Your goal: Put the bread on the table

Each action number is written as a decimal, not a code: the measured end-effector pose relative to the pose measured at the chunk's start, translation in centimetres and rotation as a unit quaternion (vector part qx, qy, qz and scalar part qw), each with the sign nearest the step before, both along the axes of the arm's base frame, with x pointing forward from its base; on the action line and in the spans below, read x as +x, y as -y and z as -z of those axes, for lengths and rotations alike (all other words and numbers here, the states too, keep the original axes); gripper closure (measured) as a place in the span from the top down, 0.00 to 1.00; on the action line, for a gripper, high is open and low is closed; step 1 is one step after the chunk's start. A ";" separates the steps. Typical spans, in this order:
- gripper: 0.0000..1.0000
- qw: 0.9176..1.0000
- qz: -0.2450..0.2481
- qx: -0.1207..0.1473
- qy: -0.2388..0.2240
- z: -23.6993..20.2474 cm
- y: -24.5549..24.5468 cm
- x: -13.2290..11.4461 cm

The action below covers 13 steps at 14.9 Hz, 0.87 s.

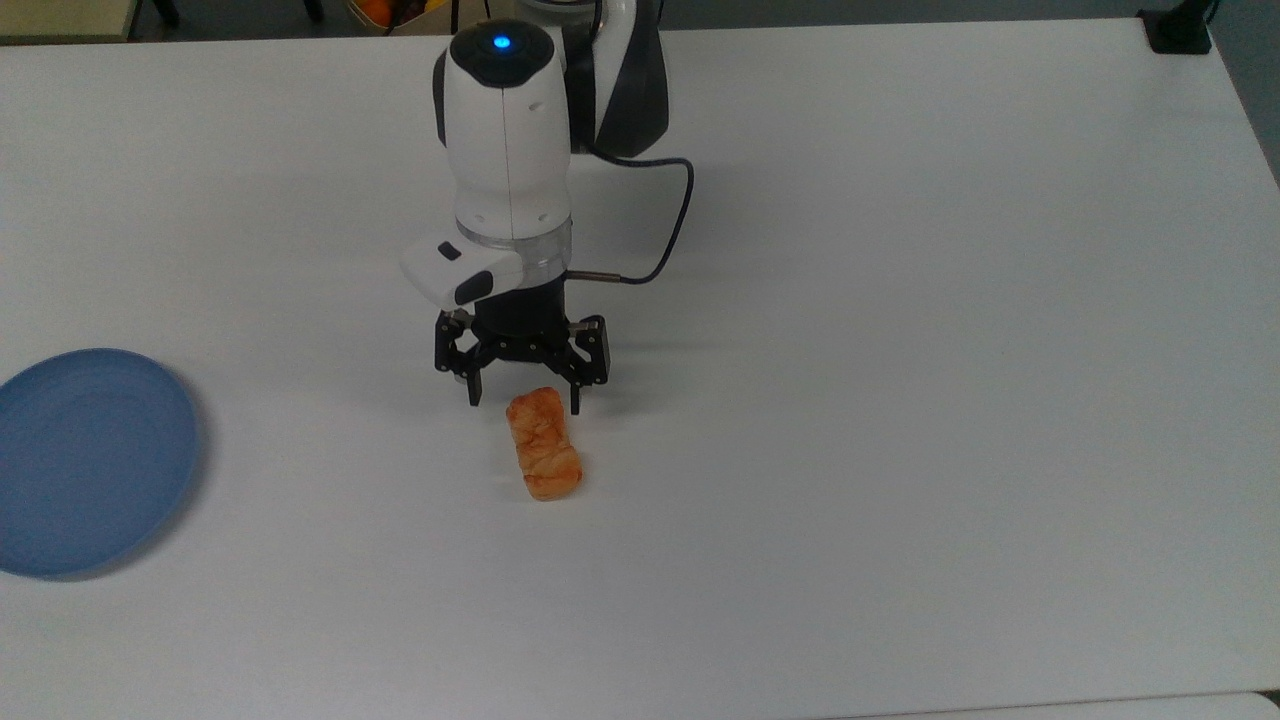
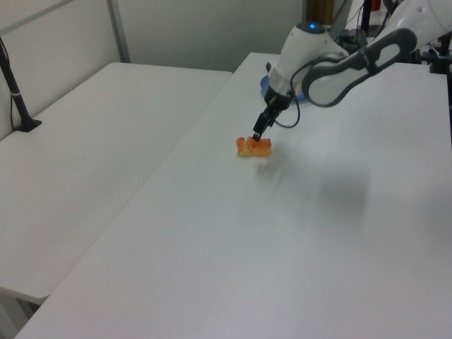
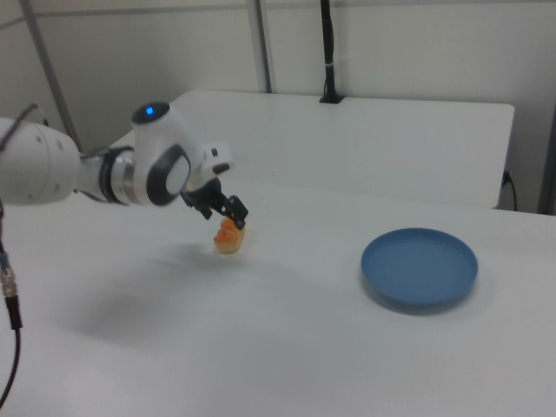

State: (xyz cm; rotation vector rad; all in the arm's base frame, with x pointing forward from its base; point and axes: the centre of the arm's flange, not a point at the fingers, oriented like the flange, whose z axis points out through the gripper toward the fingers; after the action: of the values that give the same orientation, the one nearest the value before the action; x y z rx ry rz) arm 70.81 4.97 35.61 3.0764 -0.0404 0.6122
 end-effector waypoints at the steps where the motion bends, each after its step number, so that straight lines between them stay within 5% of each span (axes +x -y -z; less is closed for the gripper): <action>1: 1.00 1.000 0.005 -0.003 -0.013 -2.1 0.2 -0.4; 8: 1.00 0.993 0.031 -0.023 -0.110 -15.6 1.2 -7.2; 13: 1.00 0.982 0.039 0.034 -0.180 -24.2 0.4 -14.8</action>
State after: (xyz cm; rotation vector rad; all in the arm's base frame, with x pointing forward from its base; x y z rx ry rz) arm 56.00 4.54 59.77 3.1772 -0.1827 0.0462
